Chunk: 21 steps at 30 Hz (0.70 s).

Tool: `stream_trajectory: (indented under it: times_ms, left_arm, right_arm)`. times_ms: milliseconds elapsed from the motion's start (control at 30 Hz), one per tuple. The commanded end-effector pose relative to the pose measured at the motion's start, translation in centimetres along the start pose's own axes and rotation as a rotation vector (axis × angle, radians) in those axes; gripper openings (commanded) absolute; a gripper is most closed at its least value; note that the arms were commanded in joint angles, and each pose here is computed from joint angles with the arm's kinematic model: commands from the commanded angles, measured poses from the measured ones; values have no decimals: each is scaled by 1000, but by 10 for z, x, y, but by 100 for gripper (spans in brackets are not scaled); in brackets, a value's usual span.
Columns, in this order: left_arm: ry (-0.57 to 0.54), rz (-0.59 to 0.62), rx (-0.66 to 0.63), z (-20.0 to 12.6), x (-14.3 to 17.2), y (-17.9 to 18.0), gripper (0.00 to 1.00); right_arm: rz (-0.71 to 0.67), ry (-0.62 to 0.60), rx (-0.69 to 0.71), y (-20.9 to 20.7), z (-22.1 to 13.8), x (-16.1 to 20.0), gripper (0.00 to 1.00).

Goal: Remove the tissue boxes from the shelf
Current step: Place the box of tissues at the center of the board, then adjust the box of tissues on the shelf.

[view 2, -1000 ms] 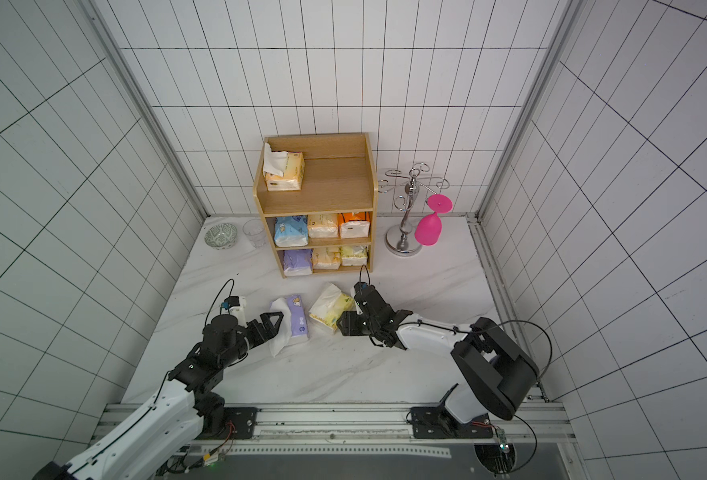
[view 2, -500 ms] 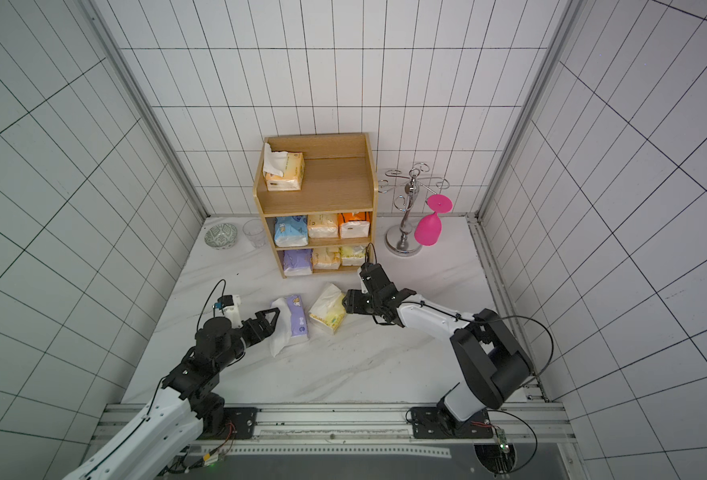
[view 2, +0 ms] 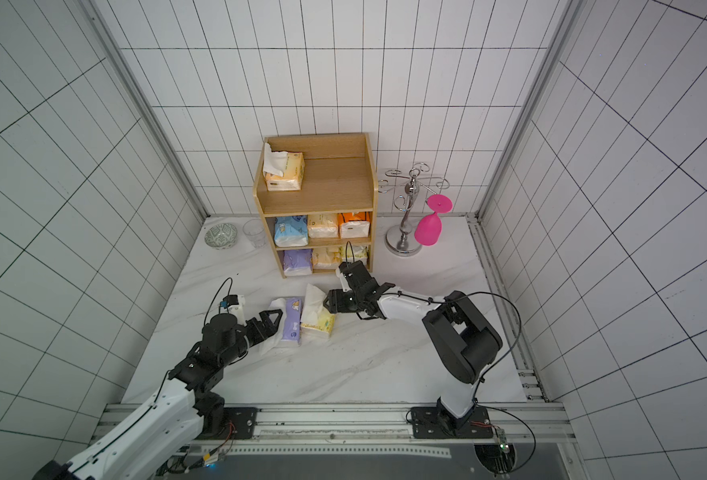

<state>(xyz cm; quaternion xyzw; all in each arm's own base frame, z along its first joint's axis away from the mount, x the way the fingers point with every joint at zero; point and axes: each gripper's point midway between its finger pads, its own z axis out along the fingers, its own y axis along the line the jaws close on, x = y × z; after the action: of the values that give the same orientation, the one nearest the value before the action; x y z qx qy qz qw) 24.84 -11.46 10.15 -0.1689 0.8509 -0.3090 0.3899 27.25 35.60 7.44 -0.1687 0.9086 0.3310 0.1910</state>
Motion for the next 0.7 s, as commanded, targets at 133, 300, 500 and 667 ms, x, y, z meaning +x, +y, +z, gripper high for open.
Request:
stream_trajectory:
  times_ms: [133, 300, 500, 667]
  left_arm:
    - [-86, 46, 143, -13, -45, -58, 98]
    - [-133, 98, 195, -34, -72, -91, 98]
    - [-207, 160, 225, -52, -106, -122, 98]
    - [-195, 166, 261, -50, -124, -142, 98]
  right_arm:
    - [-128, -173, 42, 23, -74, -33, 63]
    - [-185, -313, 23, 51, -147, -52, 64]
    - [-237, -508, -14, 92, -225, -92, 65]
    - [-286, -560, -57, 124, -245, -128, 66]
